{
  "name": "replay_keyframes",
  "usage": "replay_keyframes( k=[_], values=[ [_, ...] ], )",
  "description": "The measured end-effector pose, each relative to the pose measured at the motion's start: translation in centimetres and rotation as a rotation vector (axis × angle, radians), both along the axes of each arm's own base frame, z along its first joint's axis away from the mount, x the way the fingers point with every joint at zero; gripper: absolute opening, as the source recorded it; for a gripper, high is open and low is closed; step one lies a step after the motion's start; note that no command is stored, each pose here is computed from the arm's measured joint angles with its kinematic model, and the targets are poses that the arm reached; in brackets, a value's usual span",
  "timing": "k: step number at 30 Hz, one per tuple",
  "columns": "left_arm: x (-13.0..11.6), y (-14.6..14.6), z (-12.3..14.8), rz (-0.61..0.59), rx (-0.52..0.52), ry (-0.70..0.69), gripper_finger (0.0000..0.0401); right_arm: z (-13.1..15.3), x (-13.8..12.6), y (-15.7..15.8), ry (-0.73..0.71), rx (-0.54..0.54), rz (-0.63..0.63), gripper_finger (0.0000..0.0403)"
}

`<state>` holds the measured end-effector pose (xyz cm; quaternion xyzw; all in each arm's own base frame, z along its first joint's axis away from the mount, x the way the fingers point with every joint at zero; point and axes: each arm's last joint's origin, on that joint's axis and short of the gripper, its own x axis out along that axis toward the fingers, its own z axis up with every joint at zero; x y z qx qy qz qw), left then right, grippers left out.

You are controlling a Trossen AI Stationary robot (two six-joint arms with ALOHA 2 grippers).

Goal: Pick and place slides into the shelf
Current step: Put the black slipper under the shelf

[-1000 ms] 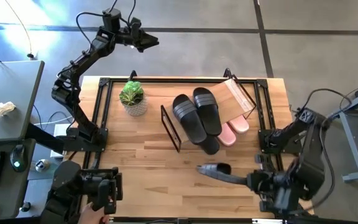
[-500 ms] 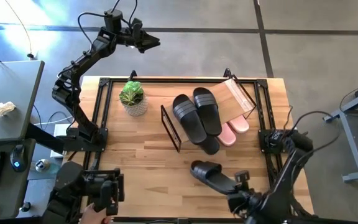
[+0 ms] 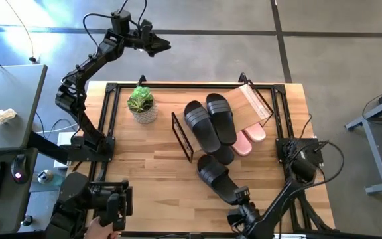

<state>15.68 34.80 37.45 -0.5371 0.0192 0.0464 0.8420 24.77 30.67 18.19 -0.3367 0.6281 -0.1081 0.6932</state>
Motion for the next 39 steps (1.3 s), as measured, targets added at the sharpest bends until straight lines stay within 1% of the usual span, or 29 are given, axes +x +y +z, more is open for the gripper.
replay_keyframes(
  k=[3, 7, 15, 18, 26, 33, 39],
  values=[
    [0.0, 0.0, 0.0, -0.011, -0.001, -0.002, 0.0175, -1.3, 0.6, -0.1, 0.016, -0.020, -0.010, 0.0040],
    [0.0, 0.0, 0.0, -0.011, -0.001, -0.002, 0.0175, -2.4, 1.4, -0.2, -0.003, -0.026, -0.025, 0.0041],
    [0.0, 0.0, 0.0, -0.011, -0.001, -0.002, 0.0175, -2.6, 3.1, -1.4, -0.058, -0.068, -0.036, 0.0041],
    [0.0, 0.0, 0.0, -0.011, 0.000, -0.002, 0.0175, -2.7, 3.5, -1.8, -0.055, -0.065, -0.052, 0.0041],
    [0.0, -0.1, 0.0, -0.045, 0.021, -0.007, 0.0175, -4.7, 4.3, -3.5, -0.042, -0.048, -0.115, 0.0042],
    [0.0, -0.1, 0.0, -0.054, 0.030, -0.009, 0.0175, -5.0, 5.2, -4.8, -0.044, -0.061, -0.142, 0.0042],
    [0.0, -0.1, 0.0, -0.056, 0.057, -0.008, 0.0175, -5.0, 5.6, -5.0, -0.068, -0.092, -0.100, 0.0042]
  ],
)
